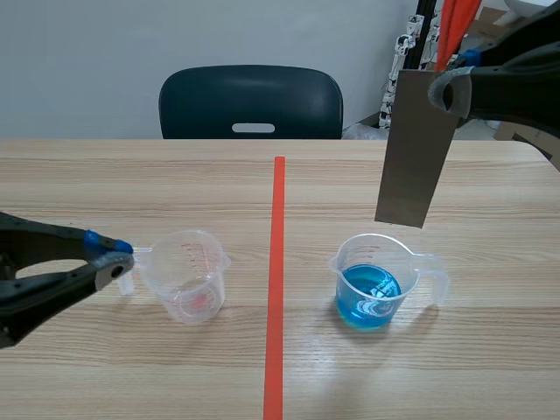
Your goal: Do the redox reaction experiment. move the plate over the blue solution
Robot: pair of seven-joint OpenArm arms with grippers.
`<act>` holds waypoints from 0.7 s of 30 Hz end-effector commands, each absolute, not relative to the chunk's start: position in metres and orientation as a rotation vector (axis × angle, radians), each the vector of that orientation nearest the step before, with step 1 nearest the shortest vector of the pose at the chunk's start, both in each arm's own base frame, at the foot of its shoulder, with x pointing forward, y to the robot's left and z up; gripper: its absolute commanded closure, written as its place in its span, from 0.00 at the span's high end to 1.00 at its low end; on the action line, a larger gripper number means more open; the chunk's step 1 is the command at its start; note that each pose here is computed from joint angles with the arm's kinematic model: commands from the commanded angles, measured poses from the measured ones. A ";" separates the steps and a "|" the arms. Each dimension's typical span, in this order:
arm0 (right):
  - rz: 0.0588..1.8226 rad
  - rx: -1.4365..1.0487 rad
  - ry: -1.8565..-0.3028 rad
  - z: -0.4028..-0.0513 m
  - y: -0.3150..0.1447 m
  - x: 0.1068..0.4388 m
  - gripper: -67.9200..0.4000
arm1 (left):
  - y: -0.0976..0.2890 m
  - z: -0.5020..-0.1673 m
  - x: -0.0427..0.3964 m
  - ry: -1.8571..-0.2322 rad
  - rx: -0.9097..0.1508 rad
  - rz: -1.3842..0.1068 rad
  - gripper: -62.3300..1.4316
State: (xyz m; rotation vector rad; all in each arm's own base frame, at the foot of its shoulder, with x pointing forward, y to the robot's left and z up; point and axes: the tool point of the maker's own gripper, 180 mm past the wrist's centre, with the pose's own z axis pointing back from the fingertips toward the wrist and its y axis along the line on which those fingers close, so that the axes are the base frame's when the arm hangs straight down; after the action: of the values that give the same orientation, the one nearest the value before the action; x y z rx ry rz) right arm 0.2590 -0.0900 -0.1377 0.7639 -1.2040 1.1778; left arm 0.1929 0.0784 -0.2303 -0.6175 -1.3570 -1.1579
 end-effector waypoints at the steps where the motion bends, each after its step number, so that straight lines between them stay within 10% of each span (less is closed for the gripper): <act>1: 1.170 0.775 -1.226 -0.129 -0.091 0.260 0.01 | 0.073 -0.228 0.197 -1.369 -0.626 -1.156 0.09; 21: 1.093 0.833 -1.229 -0.125 -0.090 0.259 0.01 | 0.027 -0.260 0.238 -1.257 -0.587 -1.224 0.09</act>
State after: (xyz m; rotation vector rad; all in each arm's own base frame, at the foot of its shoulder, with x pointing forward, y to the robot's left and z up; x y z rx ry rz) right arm 0.2583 -0.0885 -0.1344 0.8233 -1.2086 1.1001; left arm 0.2348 0.0286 -0.2630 -0.5746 -1.2376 -1.2482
